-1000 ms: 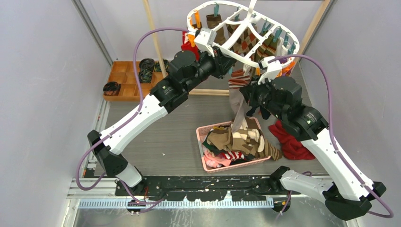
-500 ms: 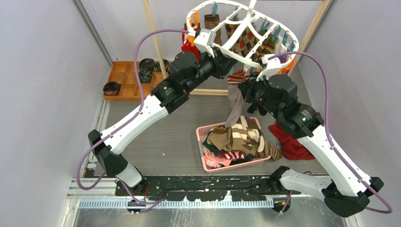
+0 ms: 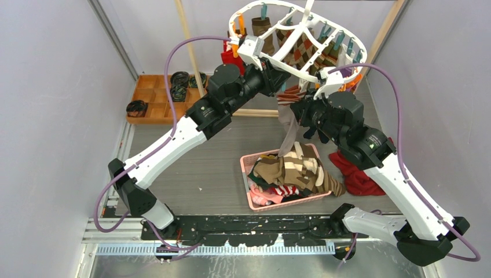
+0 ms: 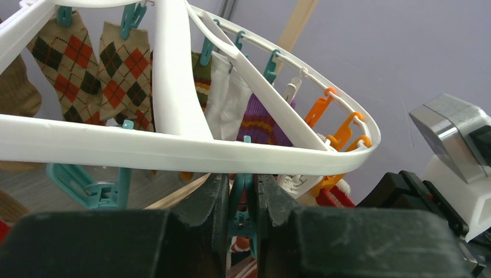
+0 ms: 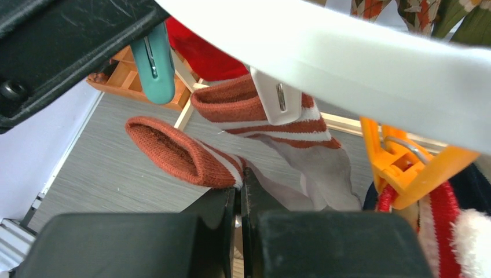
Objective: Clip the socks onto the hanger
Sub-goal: Clamp the sock onto the hanger.
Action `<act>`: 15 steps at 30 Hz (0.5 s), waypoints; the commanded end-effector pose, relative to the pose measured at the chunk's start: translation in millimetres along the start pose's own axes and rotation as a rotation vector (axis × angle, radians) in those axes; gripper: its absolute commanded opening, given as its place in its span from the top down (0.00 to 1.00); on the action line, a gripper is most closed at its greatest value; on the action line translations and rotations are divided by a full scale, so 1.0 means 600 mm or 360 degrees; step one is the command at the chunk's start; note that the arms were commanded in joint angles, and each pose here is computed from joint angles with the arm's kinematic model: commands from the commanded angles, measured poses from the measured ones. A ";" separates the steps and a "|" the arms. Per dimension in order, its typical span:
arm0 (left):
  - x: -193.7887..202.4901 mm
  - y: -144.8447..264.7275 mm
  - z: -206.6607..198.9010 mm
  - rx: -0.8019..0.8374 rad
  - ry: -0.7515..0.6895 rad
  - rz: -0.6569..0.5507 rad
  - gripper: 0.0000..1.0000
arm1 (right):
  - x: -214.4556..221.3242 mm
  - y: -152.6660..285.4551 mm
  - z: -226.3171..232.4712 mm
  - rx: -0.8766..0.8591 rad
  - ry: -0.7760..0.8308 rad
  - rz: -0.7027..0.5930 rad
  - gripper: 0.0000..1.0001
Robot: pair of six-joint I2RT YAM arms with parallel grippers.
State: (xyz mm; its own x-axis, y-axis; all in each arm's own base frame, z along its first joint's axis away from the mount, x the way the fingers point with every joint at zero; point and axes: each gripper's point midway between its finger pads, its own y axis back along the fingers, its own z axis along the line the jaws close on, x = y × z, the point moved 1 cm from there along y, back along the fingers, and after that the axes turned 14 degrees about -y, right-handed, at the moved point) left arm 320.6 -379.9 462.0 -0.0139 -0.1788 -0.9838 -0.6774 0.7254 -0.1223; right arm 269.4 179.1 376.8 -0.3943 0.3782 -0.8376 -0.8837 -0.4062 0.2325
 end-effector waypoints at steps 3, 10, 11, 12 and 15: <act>-0.053 0.011 0.003 -0.0030 0.0054 -0.0159 1.00 | 0.010 0.000 0.002 -0.0007 -0.0079 0.0006 0.99; -0.051 0.013 0.003 -0.0026 0.0055 -0.0157 1.00 | -0.006 0.001 -0.005 0.0047 -0.0106 -0.0070 0.99; -0.050 0.013 0.003 -0.0026 0.0053 -0.0155 1.00 | -0.008 0.000 -0.004 0.0048 -0.0115 -0.0080 0.99; -0.051 0.014 0.003 -0.0025 0.0052 -0.0156 1.00 | -0.010 0.000 -0.004 0.0047 -0.0126 -0.0090 0.99; -0.048 0.015 0.003 -0.0024 0.0050 -0.0154 1.00 | -0.018 0.002 -0.001 0.0036 -0.0166 -0.0133 0.99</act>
State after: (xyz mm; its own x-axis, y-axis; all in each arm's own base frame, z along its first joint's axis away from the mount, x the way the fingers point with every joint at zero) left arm 320.4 -381.7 461.0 -0.0231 -0.1969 -0.9801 -0.6740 0.7272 -0.1302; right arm 270.9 177.0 361.4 -0.4165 0.4112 -0.8108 -0.8893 -0.3696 0.2693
